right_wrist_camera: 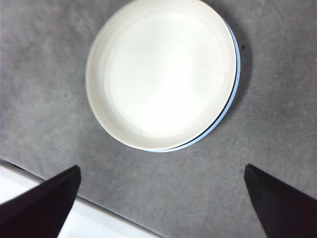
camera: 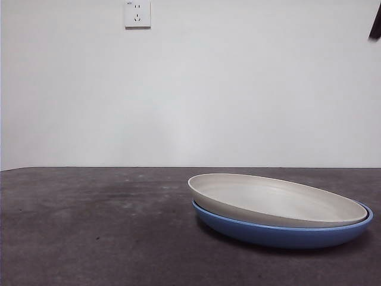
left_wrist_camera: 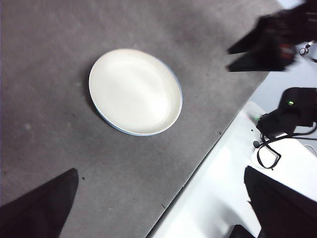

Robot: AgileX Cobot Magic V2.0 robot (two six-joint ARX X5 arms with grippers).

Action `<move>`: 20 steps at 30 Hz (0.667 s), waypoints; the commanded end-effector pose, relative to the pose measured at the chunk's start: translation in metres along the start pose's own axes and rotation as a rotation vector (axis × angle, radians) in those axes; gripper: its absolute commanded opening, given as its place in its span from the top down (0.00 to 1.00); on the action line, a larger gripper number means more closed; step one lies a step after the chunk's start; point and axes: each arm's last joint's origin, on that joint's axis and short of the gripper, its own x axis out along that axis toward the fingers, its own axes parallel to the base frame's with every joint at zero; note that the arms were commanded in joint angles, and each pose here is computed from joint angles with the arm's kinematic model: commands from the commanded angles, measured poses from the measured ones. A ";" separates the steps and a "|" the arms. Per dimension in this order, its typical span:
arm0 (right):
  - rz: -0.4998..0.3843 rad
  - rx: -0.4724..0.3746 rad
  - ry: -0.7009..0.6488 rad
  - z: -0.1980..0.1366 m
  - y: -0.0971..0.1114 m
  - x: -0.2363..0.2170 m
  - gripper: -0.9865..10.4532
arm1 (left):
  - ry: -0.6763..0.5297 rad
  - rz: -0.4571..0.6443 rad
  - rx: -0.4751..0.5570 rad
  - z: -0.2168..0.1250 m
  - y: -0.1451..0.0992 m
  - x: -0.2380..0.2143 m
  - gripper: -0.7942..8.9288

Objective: Pick up the white plate, put it on the blue plate, put it on desk

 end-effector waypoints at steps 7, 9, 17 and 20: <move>0.002 -0.020 0.037 0.034 -0.011 0.036 0.39 | -0.133 0.015 0.125 -0.049 -0.023 -0.037 0.31; -0.003 -0.011 0.066 0.040 -0.016 0.048 0.39 | -0.149 0.020 0.132 -0.062 -0.026 -0.040 0.31; 0.041 -0.009 0.111 0.063 -0.035 0.097 0.39 | -0.211 0.025 0.142 -0.099 -0.035 -0.053 0.31; 0.039 -0.006 0.129 0.067 -0.042 0.113 0.39 | -0.218 0.022 0.115 -0.106 -0.037 -0.054 0.31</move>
